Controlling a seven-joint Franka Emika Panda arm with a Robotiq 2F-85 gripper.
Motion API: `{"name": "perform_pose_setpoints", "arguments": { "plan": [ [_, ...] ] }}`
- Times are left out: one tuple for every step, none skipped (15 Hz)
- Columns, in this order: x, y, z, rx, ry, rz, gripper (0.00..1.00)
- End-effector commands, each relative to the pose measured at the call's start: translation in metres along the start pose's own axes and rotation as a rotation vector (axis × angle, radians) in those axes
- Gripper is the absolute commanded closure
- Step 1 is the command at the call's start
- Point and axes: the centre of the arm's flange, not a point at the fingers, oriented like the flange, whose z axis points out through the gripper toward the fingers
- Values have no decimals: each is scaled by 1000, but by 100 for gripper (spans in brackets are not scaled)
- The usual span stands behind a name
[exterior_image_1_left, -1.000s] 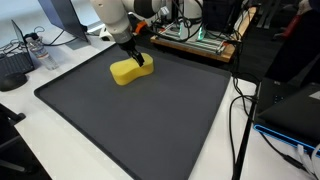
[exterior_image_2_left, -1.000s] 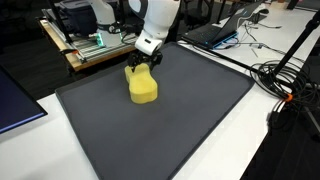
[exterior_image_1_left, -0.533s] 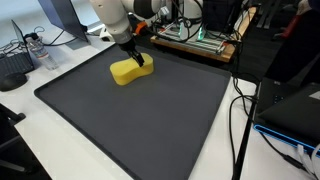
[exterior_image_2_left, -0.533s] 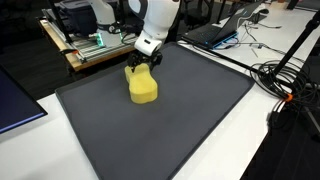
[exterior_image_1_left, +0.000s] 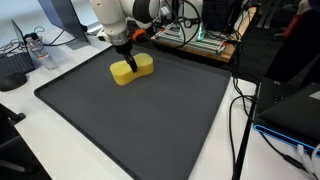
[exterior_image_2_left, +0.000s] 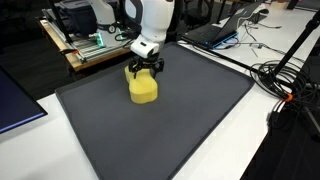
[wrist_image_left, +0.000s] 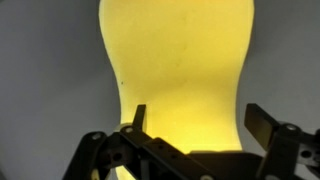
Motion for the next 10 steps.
{"name": "perform_pose_setpoints", "arguments": {
  "plan": [
    [-12,8,5,30,119,66,0],
    [-19,10,4,32,177,58,0],
    [-24,12,3,19,219,59,0],
    [-33,15,2,20,262,54,0],
    [-39,18,1,11,301,54,0],
    [-48,20,0,2,340,45,0],
    [-57,22,-3,-5,376,31,0],
    [-63,22,-5,-15,410,20,0],
    [-69,23,-7,-22,439,6,0],
    [-73,22,-8,-30,465,-14,0]
  ]
}}
